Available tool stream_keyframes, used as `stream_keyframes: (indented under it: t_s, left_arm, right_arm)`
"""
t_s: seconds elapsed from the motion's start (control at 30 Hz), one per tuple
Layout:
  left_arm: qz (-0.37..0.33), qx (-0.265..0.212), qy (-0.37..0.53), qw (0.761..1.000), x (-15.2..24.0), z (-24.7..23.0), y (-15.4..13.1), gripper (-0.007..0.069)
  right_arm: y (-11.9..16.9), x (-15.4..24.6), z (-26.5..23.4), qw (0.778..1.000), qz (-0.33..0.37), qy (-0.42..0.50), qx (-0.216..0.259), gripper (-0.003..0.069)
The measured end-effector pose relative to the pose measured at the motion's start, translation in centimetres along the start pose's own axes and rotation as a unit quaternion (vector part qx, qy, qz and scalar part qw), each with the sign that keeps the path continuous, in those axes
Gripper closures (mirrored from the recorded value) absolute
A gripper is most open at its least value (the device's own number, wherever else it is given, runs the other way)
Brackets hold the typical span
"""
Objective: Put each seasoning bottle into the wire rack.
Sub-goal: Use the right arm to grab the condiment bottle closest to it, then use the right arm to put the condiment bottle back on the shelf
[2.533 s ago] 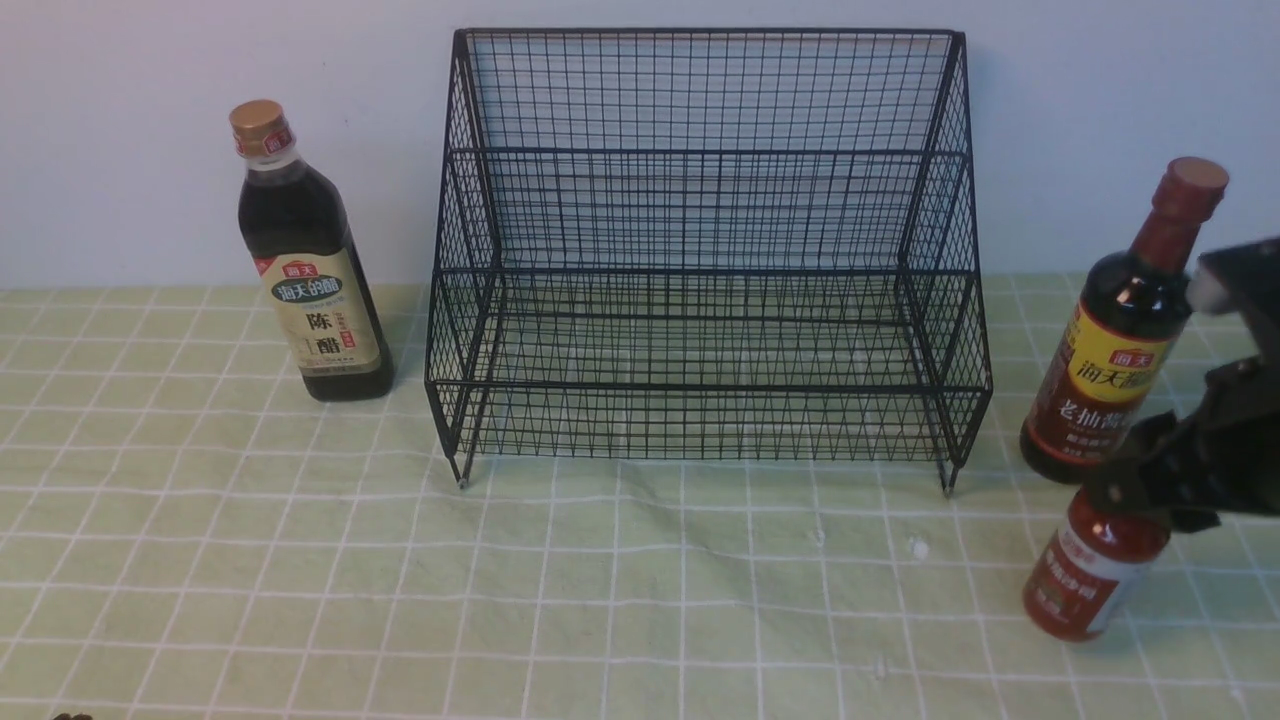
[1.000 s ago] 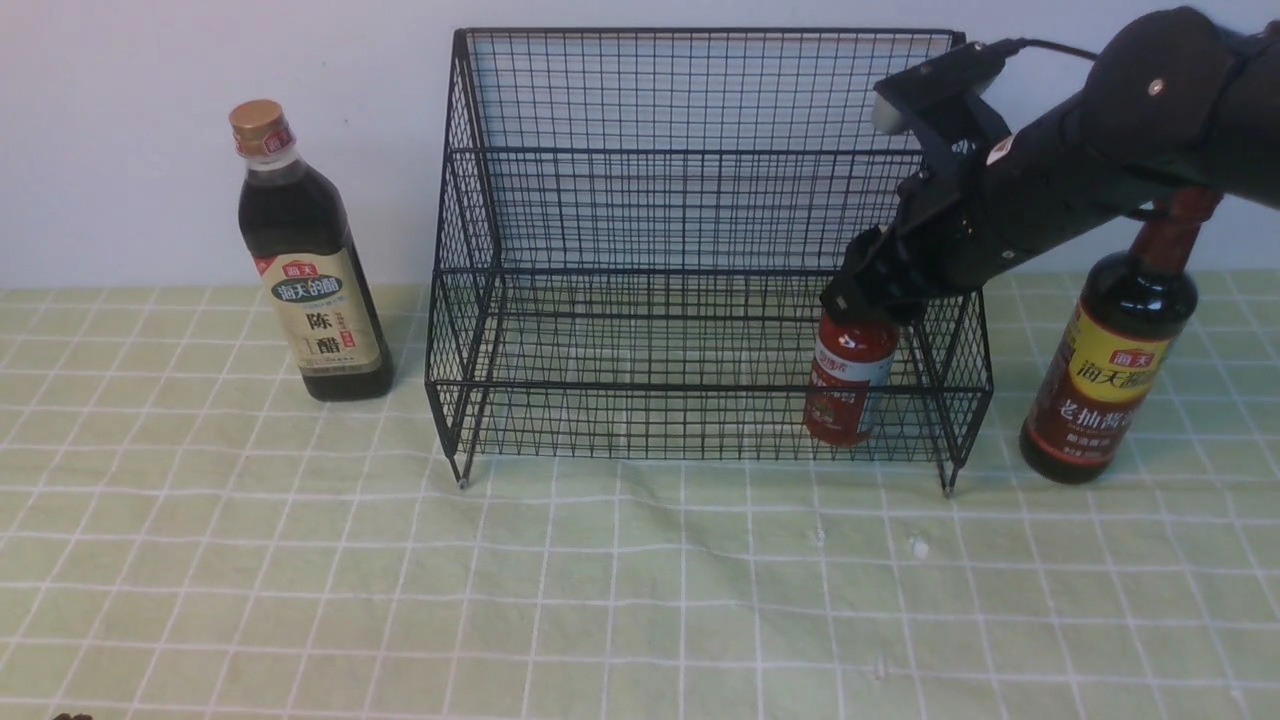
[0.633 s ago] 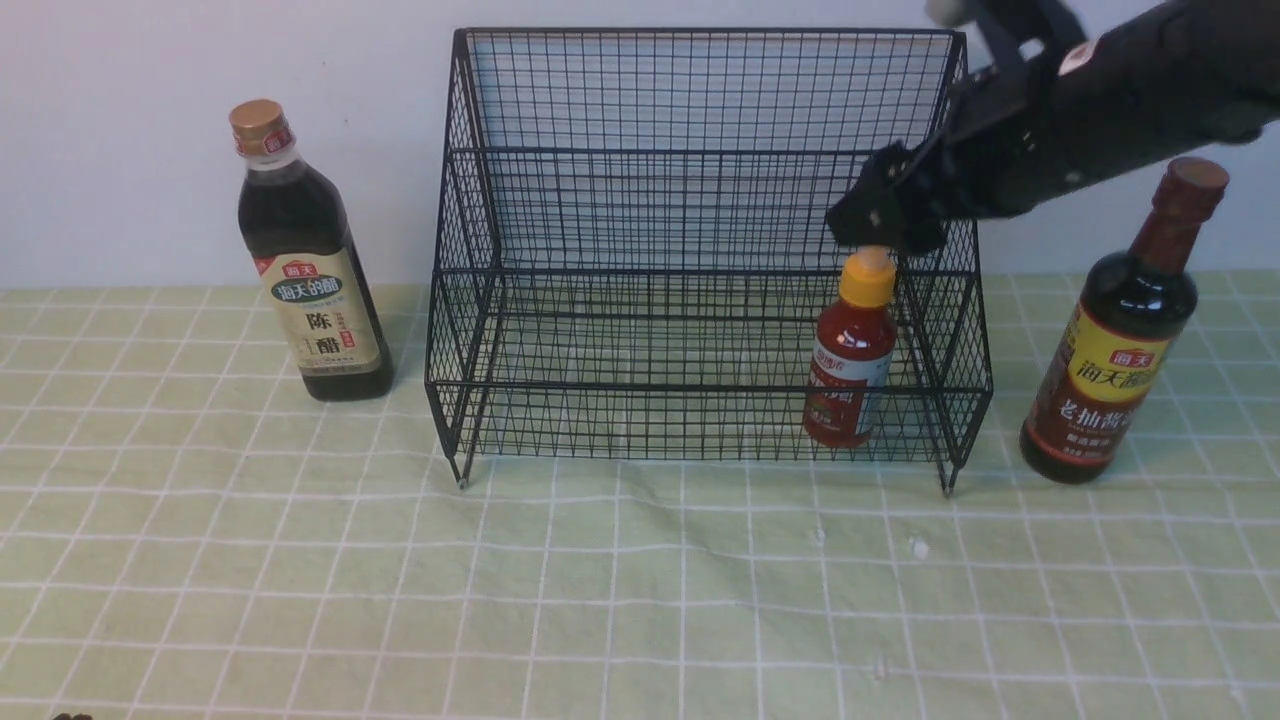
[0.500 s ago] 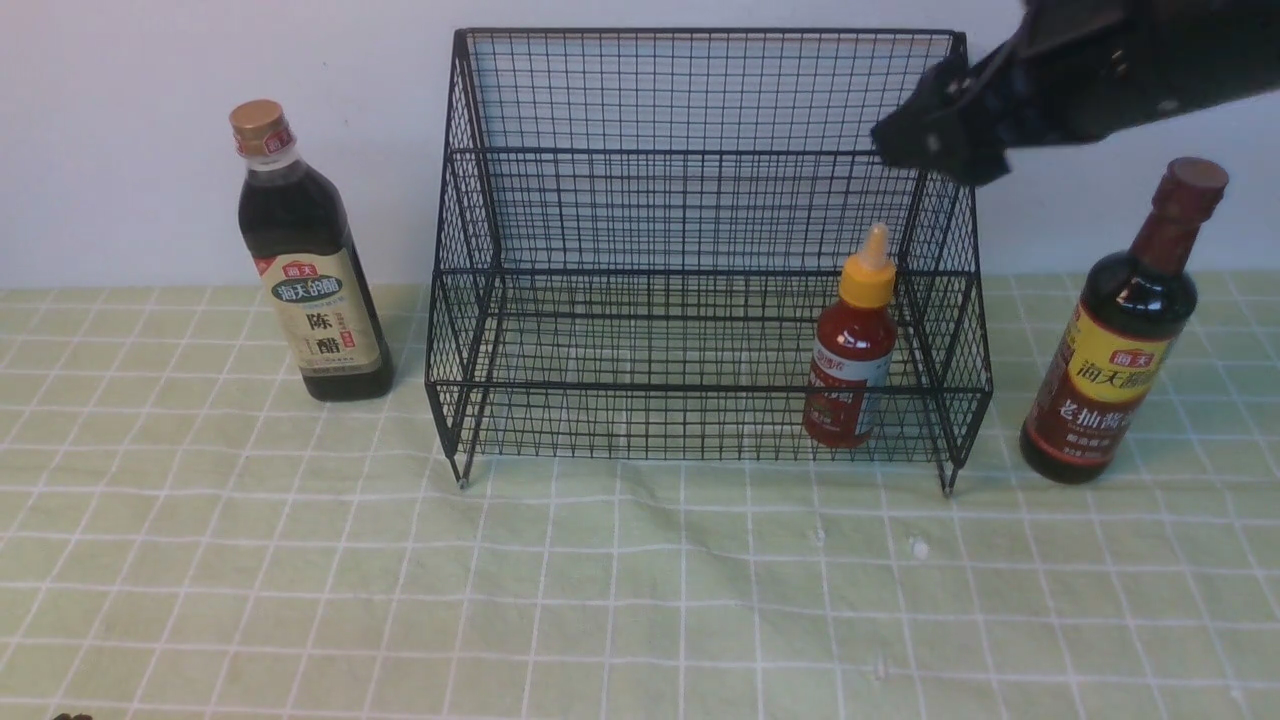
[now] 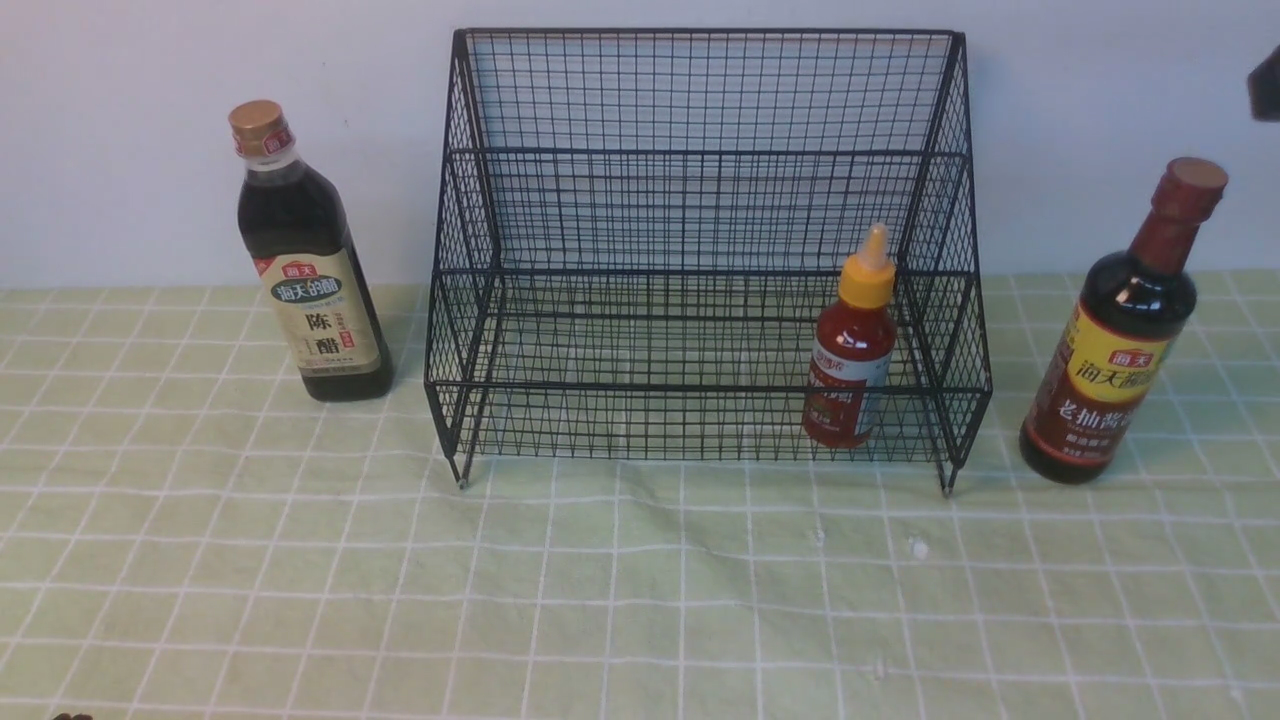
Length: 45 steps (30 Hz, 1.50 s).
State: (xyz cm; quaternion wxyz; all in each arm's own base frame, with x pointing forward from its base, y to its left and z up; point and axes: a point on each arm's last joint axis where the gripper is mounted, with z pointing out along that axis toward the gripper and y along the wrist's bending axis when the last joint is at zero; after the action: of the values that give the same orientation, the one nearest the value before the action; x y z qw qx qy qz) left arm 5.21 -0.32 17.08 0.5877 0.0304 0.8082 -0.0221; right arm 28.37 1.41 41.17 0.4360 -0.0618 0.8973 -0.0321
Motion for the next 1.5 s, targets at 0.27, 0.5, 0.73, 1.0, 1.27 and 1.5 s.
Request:
stream_keyframes:
  t_s: [0.27,0.5,0.73,1.0,1.27,1.5]
  left_arm:
    - [0.0,0.0,0.0,1.0,0.0,0.0,0.0,0.0631]
    - [0.0,0.0,0.0,1.0,0.0,0.0,0.0,0.0631]
    - [0.0,0.0,0.0,1.0,0.0,0.0,0.0,0.0631]
    - [0.0,0.0,0.0,1.0,0.0,0.0,0.0,0.0631]
    - [0.0,0.0,0.0,1.0,0.0,0.0,0.0,0.0631]
    - [0.0,0.0,0.0,1.0,0.0,0.0,0.0,0.0631]
  right_arm:
    - [0.8,2.6,5.5,0.998,0.045,-0.035,-0.012,0.0101]
    - [1.0,2.9,8.7,0.997,0.059,-0.047,-0.015,0.0101]
    - [1.2,4.1,11.3,0.999,0.041,-0.002,-0.008,0.0101]
    - [1.1,4.4,12.3,1.0,0.014,0.004,0.001,0.0356]
    - [0.7,4.5,10.5,1.0,-0.003,0.012,0.014,0.0383]
    - [0.2,2.8,5.4,0.998,-0.009,-0.058,0.025,0.0383]
